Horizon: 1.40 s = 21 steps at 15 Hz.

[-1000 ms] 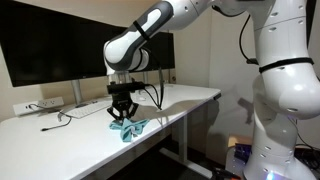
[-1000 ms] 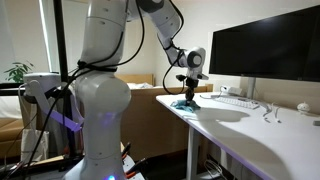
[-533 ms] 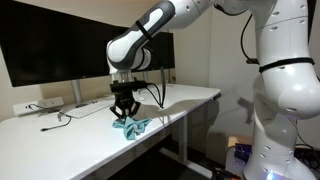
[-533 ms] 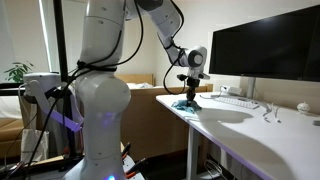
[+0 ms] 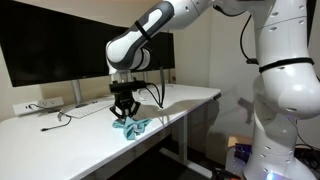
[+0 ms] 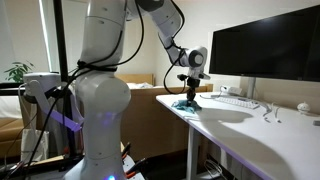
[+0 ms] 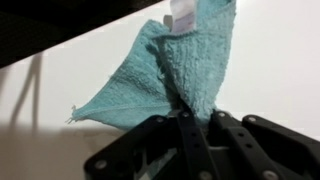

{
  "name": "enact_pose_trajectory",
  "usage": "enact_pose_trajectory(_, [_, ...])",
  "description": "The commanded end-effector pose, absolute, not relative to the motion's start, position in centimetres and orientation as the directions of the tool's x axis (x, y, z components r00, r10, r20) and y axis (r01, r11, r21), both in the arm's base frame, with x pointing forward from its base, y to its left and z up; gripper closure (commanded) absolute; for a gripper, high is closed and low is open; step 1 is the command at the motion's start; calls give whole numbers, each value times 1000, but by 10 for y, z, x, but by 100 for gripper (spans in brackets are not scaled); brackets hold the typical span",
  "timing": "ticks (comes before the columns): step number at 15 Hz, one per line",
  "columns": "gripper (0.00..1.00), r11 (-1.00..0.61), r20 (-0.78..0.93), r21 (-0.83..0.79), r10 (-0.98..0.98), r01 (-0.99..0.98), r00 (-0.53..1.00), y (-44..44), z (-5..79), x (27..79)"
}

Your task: Use the blue towel to wipe the desk

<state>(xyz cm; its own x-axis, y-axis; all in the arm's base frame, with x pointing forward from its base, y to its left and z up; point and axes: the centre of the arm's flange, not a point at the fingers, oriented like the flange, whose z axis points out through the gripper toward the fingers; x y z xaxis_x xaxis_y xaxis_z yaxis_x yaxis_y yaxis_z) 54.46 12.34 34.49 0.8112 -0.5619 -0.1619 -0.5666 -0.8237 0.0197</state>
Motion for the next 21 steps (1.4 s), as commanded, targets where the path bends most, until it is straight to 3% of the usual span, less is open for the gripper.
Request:
enact_pose_trajectory(1, [93, -794, -190, 56, -604, -605, 774, 112, 327, 550])
enact_pose_trajectory(21, [93, -637, -197, 99, -765, -764, 613, -6, 314, 510])
